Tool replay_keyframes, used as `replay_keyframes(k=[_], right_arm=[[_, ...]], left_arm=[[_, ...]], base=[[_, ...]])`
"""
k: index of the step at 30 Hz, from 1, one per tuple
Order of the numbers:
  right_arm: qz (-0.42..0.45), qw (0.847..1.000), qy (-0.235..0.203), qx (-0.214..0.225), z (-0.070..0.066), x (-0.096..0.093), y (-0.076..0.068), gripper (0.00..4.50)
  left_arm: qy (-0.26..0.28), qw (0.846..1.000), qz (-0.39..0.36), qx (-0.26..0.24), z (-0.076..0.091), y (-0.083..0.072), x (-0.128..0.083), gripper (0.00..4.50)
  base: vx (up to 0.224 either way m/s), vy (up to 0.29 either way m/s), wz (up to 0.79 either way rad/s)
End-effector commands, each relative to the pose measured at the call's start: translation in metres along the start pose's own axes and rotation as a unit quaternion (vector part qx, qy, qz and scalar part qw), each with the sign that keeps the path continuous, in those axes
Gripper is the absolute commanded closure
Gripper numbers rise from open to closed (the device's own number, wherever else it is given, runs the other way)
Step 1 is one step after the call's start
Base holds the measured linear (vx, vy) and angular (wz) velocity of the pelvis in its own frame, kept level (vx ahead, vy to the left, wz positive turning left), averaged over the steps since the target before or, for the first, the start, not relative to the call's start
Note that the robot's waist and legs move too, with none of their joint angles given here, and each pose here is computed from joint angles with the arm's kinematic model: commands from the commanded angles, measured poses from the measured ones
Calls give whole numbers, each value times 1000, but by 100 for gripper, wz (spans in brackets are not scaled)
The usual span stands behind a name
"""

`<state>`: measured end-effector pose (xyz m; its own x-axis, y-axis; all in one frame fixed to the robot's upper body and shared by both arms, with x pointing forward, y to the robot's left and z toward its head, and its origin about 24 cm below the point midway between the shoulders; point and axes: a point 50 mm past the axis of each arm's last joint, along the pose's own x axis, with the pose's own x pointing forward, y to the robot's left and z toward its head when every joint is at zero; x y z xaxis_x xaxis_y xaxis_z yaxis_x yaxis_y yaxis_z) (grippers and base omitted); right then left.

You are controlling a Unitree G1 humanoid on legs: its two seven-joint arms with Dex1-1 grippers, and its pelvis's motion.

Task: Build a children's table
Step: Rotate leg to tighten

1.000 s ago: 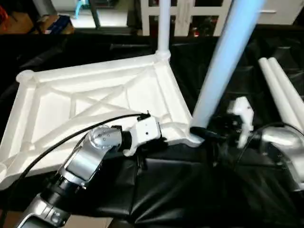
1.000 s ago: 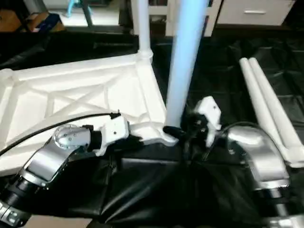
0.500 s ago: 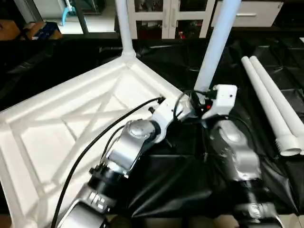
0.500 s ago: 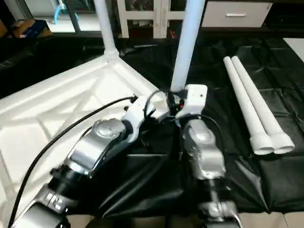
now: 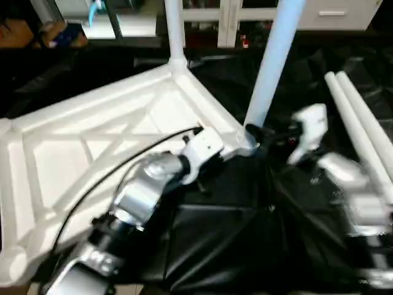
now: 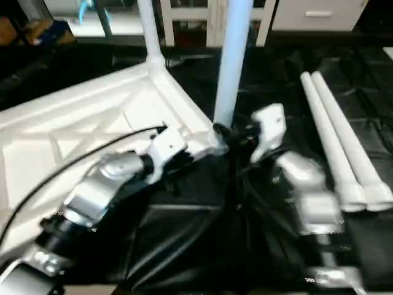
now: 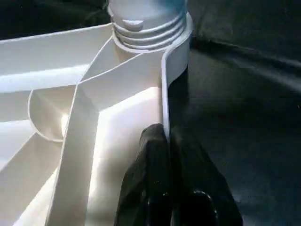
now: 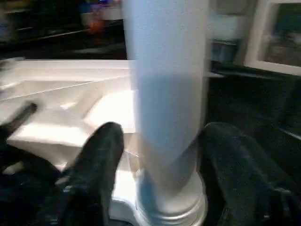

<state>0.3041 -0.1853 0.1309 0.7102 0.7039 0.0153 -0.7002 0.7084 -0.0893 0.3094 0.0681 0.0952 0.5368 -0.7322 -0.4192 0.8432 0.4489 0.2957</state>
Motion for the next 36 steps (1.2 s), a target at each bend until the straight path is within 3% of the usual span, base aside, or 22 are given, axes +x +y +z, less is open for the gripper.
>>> replay_keyframes(k=[1, 5, 16, 17, 24, 36], right_arm=[[72, 997, 10, 4, 5, -18, 3, 121], [103, 994, 35, 9, 4, -30, 2, 79], [117, 991, 61, -10, -3, -28, -1, 79], [127, 990, 63, -6, -4, -27, 0, 105], [150, 985, 89, -4, -11, -29, 1, 153], [150, 985, 83, 2, -11, -29, -1, 247]], left_arm=[[32, 997, -65, 15, -25, -12, -8, 450], [28, 995, -97, 22, -28, -17, -15, 450], [5, 989, -146, 35, -23, -27, -19, 450], [4, 988, -150, 36, -22, -28, -20, 450], [3, 987, -155, 38, -22, -28, -21, 450], [4, 986, -160, 38, -22, -29, -22, 450]], base=[[58, -10, 2], [13, -2, 1], [0, 0, 0], [0, 0, 0], [0, 0, 0], [0, 0, 0]])
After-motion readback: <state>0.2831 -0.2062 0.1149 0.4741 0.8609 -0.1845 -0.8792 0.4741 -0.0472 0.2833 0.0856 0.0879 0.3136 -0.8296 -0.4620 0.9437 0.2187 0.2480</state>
